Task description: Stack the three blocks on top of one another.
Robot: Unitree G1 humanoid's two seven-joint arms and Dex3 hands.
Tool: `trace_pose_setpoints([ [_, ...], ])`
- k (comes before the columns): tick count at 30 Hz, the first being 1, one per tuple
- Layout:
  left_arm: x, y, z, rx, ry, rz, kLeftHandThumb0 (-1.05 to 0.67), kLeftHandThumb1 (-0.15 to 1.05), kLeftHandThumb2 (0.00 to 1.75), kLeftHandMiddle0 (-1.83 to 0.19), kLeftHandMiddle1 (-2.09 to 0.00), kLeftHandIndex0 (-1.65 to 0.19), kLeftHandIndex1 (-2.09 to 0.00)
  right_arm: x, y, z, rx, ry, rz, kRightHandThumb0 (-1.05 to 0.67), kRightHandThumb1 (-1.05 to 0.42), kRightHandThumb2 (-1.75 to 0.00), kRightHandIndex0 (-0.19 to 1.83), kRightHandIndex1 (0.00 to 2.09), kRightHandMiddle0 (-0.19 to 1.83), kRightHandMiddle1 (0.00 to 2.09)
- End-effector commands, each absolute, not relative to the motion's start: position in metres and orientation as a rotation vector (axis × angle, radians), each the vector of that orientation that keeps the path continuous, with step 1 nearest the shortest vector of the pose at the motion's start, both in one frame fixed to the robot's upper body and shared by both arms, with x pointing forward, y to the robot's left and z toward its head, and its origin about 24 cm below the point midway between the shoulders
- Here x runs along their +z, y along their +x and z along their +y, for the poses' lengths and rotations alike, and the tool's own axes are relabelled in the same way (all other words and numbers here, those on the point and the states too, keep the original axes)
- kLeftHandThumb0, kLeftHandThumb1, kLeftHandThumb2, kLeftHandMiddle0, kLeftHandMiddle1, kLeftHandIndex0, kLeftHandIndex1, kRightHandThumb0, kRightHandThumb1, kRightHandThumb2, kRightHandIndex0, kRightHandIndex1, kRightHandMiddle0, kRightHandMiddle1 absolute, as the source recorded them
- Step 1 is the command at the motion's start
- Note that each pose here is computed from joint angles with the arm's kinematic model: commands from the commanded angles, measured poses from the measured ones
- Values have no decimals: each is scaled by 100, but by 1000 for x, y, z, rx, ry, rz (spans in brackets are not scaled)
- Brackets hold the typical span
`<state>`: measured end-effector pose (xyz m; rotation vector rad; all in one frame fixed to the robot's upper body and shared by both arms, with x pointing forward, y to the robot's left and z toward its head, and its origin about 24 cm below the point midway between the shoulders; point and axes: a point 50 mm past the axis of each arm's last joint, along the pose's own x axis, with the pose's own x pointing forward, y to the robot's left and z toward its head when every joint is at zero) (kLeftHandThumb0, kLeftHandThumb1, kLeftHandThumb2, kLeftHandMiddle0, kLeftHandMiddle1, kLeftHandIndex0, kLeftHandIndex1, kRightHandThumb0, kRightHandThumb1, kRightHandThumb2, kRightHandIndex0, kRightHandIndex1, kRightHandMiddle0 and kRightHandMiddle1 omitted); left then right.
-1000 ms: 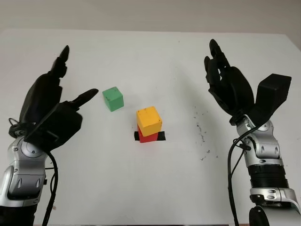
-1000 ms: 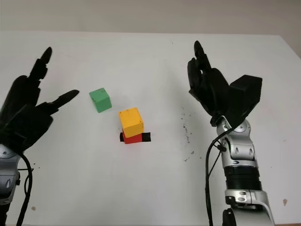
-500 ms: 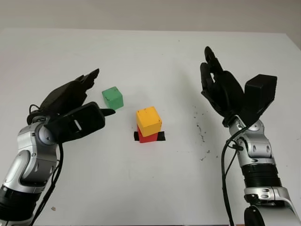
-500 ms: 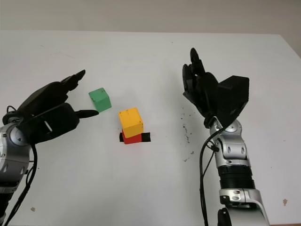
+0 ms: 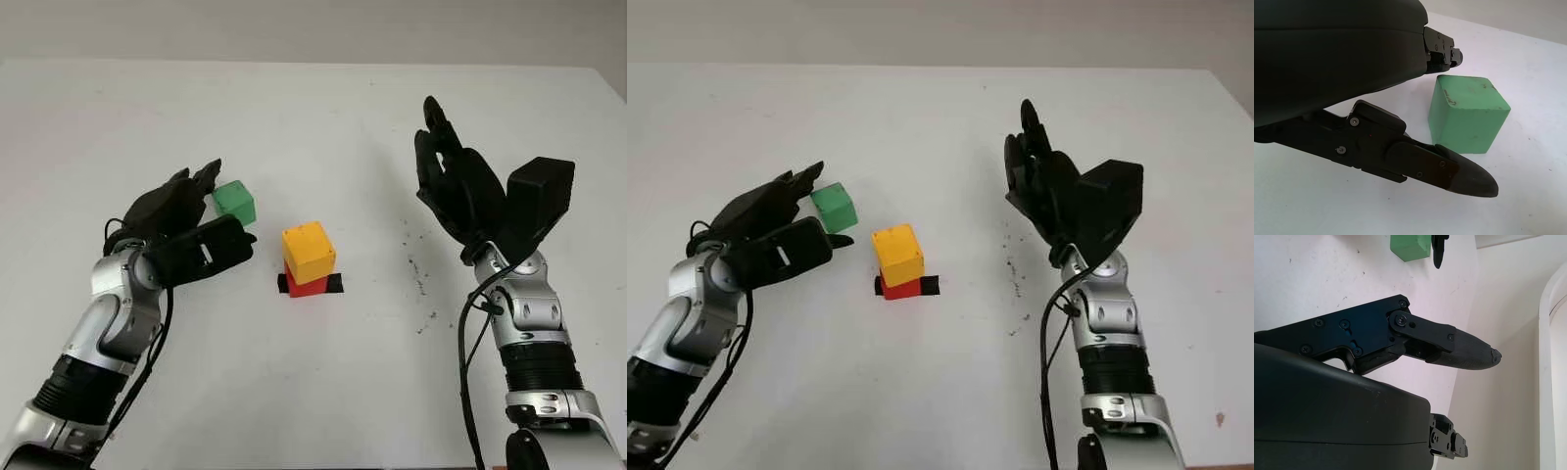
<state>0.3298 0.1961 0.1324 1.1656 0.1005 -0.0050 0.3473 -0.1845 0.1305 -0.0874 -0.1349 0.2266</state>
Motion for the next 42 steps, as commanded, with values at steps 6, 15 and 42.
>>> trace_pose_setpoints([
  [6,130,337,193,43,1121,61,-88,103,6,-13,-10,-32,-22,136,343,-185,232,-111,-173,-68,-105,-73,-19,0,-19,0],
  [15,127,336,197,85,1014,-24,-55,100,6,-38,-9,-36,-117,138,344,-186,224,-109,-183,-65,-105,-73,-19,0,-19,0],
  [42,203,320,216,-83,1001,-187,-34,104,8,-35,-7,-21,-149,136,345,-178,245,-138,-192,-59,-105,-73,-19,0,-19,0],
])
